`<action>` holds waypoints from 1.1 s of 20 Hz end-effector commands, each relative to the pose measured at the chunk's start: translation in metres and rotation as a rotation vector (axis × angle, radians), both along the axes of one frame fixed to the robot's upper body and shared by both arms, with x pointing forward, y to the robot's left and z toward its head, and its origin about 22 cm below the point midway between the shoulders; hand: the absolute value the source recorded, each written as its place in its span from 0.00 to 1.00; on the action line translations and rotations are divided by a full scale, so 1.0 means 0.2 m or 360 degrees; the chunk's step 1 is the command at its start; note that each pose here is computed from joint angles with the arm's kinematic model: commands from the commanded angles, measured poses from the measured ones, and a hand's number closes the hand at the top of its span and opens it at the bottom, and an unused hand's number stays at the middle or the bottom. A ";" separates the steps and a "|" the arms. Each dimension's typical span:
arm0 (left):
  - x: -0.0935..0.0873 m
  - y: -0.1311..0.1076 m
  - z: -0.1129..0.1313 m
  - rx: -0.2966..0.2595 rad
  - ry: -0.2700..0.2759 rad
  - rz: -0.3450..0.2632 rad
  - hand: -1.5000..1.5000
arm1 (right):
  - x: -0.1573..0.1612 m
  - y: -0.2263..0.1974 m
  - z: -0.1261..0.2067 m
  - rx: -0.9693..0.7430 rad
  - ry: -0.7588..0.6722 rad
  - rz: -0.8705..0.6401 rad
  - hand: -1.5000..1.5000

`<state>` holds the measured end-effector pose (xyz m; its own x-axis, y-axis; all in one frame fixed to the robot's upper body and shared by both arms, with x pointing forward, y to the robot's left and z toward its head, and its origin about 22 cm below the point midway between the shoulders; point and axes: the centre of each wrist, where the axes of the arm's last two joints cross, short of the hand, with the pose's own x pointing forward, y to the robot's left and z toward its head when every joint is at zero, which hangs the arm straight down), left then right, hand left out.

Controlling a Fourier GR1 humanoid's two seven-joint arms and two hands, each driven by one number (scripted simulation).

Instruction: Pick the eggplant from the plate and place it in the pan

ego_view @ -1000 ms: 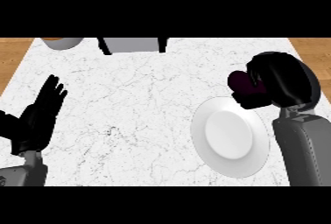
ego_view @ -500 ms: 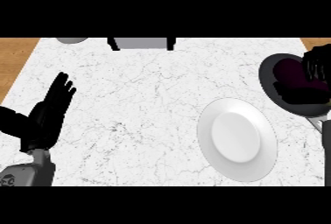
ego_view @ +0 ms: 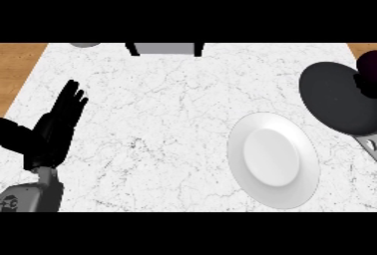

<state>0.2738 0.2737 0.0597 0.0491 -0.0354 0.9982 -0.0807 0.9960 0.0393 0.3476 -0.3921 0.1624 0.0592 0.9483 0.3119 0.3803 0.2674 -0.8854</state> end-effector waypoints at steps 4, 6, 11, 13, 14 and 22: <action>0.03 -0.06 -0.03 0.0007 -0.0027 -0.0043 0.50 | 0.06 -0.29 -0.20 0.0054 0.0016 0.0048 1.00; 0.05 -0.14 -0.01 -0.0010 -0.0034 -0.0060 0.50 | 0.11 -0.25 -0.26 0.0071 0.0050 0.0116 1.00; 0.06 -0.11 -0.01 -0.0019 -0.0031 -0.0066 0.50 | 0.16 -0.24 -0.35 0.0019 0.0106 0.0158 1.00; 0.03 -0.07 -0.03 -0.0020 -0.0026 -0.0046 0.50 | 0.11 -0.21 -0.54 0.0025 0.0111 0.0129 1.00; 0.10 -0.07 0.05 -0.0014 -0.0020 -0.0088 0.50 | 0.08 -0.30 -0.50 -0.0019 0.0182 0.0084 1.00; 0.11 -0.12 0.07 0.0007 -0.0061 -0.0100 0.50 | 0.01 -0.31 -0.66 0.0360 0.0472 -0.0059 0.00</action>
<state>0.2925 0.2568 0.0644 0.0218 -0.0347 0.9992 -0.0296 0.9989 0.0353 0.3597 -0.4560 0.0541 0.1824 0.8842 0.4300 0.1858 0.3985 -0.8982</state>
